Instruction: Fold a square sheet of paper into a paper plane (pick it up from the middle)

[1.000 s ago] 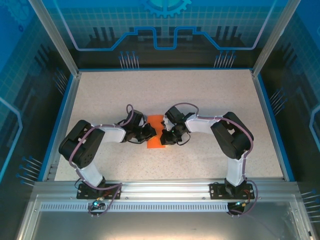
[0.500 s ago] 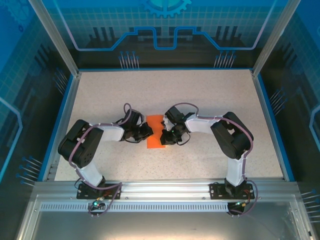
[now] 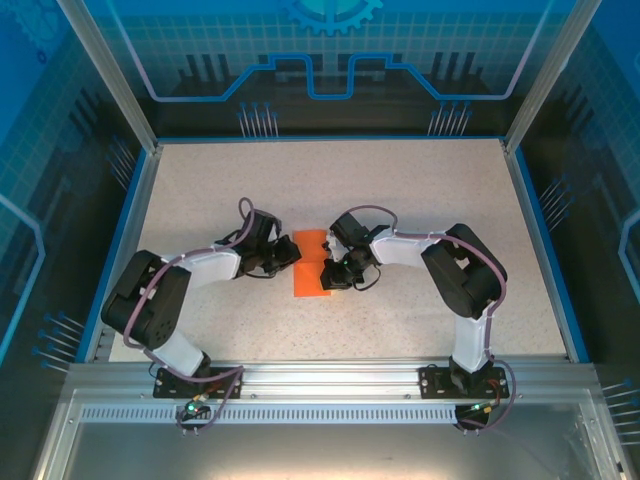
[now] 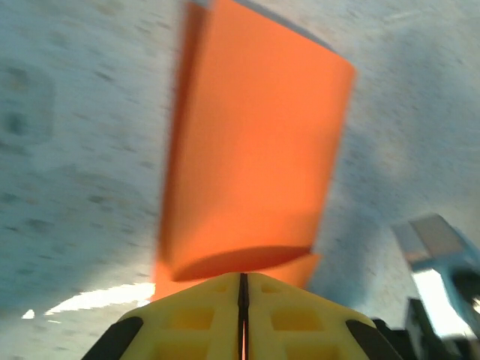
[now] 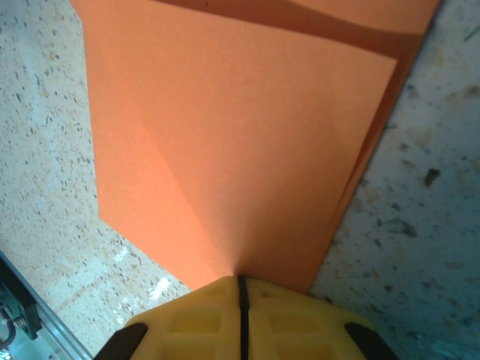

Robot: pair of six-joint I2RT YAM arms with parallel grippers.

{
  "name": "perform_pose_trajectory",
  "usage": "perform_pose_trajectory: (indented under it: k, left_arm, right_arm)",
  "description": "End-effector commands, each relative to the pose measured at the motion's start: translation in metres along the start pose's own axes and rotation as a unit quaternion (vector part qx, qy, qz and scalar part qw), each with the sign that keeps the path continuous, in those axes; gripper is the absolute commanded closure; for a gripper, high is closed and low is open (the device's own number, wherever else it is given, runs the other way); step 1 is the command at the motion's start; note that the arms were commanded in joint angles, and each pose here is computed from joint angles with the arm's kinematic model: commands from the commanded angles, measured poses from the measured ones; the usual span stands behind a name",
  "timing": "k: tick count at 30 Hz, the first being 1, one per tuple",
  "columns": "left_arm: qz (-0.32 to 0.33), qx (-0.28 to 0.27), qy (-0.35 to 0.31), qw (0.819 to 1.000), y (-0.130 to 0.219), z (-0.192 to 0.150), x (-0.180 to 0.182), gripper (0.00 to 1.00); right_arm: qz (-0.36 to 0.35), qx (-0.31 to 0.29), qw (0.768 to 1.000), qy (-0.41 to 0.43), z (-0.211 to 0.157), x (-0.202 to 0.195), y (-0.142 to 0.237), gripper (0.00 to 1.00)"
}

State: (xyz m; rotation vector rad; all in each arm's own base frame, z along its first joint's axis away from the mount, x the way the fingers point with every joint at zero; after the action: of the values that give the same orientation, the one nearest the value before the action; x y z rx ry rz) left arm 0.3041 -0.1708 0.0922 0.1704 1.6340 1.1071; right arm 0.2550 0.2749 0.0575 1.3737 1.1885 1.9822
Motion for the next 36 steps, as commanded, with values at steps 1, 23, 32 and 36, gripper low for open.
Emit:
perform_pose_trajectory:
  k: [1,23,32,36]
  left_arm:
    - [-0.033,0.035,0.003,0.999,-0.004,-0.018,-0.008,0.88]
    - [0.066,0.027,0.012,0.997,-0.031,-0.02,0.035,0.9]
    - [0.067,0.032,0.016,0.997,-0.031,-0.023,0.037,0.91]
    - [0.068,0.031,0.019,0.997,-0.031,-0.023,0.038,0.91]
  right_arm:
    - [-0.089,0.108,0.988,-0.06,-0.054,-0.039,-0.019,0.91]
    - [-0.012,-0.015,0.999,0.029,0.009,0.015,0.026,0.9]
    - [0.005,-0.015,0.999,0.039,0.041,0.023,0.008,0.9]
    - [0.004,0.001,1.0,0.031,0.04,0.018,-0.005,0.9]
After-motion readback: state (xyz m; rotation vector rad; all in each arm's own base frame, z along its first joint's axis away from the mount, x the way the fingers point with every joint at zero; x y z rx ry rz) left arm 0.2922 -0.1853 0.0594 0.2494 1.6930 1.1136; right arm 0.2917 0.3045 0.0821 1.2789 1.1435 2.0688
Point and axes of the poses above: each hand's point on the last joint's axis, 136 mm out from that joint toward the fingers, its own y axis back along the fingers, its own x axis along the line the jaws close on, z = x × y, the point moved 6 cm from there along y, back along the fingers, and after that the axes turned 12 degrees about y, right-handed, at the moved point
